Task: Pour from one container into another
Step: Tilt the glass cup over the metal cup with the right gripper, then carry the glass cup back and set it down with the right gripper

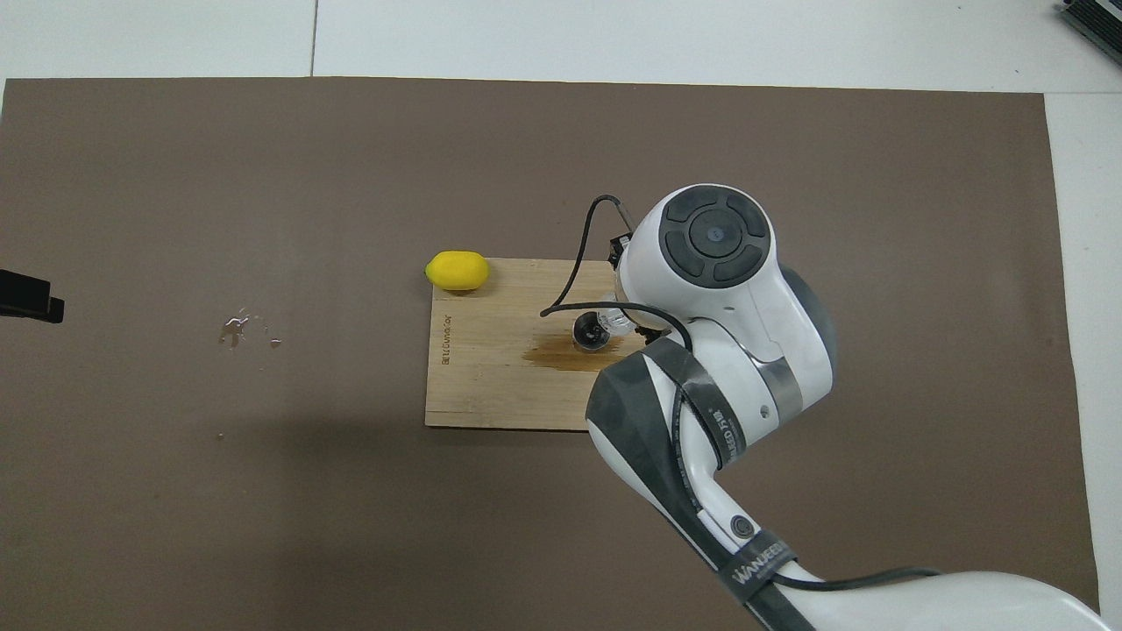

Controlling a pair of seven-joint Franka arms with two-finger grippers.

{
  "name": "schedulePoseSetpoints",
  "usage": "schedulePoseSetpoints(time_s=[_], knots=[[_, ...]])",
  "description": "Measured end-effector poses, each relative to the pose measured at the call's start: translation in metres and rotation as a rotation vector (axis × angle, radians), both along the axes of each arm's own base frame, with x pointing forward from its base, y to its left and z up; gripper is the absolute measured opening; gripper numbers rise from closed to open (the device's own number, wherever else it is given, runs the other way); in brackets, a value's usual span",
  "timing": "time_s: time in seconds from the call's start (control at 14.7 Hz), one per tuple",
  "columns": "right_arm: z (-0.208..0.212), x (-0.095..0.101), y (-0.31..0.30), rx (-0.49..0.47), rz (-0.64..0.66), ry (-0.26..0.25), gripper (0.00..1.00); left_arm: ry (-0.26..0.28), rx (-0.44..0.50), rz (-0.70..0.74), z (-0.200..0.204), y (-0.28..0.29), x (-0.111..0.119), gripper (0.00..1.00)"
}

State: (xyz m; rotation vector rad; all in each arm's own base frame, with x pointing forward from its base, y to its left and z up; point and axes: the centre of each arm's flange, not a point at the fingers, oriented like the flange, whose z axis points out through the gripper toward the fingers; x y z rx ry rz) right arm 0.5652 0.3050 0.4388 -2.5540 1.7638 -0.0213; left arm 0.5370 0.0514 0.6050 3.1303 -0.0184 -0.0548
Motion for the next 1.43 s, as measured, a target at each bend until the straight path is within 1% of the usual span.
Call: schedulePoseSetpoints(time_s=[0.2, 0.55, 0.75, 0.96, 1.16, 1.3, 1.43], knots=[[0.000, 0.006, -0.012, 0.085, -0.071, 0.046, 0.50, 0.003, -0.001, -0.005, 0.000, -0.003, 0.000, 1.00], [0.000, 0.014, -0.027, 0.166, -0.146, 0.089, 0.50, 0.002, -0.001, -0.003, 0.000, -0.002, -0.001, 1.00], [-0.002, 0.023, -0.047, 0.269, -0.224, 0.141, 0.50, 0.002, 0.000, 0.003, 0.001, -0.004, 0.000, 1.00], [-0.015, 0.034, -0.089, 0.374, -0.274, 0.190, 0.50, 0.002, 0.000, 0.018, 0.001, -0.006, 0.000, 1.00], [-0.042, 0.038, -0.140, 0.477, -0.306, 0.235, 0.50, 0.003, 0.000, 0.021, 0.001, -0.006, 0.000, 1.00], [-0.061, 0.037, -0.181, 0.538, -0.324, 0.246, 0.50, 0.004, 0.000, 0.022, 0.000, -0.006, -0.001, 1.00], [-0.079, 0.034, -0.222, 0.591, -0.340, 0.244, 0.50, 0.005, 0.000, 0.023, 0.000, -0.006, -0.001, 1.00]])
